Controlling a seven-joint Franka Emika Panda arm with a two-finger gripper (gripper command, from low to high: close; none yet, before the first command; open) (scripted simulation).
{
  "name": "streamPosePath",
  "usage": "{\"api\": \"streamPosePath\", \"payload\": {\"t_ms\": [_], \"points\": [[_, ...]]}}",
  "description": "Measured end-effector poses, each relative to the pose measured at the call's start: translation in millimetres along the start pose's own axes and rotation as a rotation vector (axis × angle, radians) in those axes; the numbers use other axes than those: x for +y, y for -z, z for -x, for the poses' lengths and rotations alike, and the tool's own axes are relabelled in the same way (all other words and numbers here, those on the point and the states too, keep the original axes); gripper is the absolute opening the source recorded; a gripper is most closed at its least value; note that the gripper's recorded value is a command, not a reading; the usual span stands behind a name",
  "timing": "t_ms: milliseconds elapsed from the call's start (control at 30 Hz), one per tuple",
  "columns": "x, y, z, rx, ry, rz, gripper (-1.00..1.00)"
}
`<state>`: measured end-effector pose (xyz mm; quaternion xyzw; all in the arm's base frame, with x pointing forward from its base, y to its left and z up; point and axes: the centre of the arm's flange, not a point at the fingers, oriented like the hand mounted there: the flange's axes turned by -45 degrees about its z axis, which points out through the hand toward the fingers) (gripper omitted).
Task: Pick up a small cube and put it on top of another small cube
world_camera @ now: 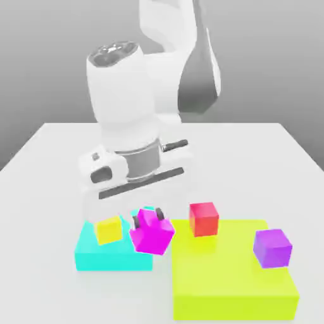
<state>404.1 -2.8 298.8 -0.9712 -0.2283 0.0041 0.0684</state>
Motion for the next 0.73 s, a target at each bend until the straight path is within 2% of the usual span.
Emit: {"api": "streamPosePath", "payload": {"t_ms": [300,500,533,733], "points": [[-121.1,6.0,40.3,-0.046,0.393,0.107,-1.0],[-122.8,-48.7,46.1,-0.053,0.429,0.126,-1.0],[-122.0,-55.7,47.1,-0.053,0.43,0.127,1.0],[-121.6,-59.1,47.5,-0.052,0.43,0.127,1.0]]}}
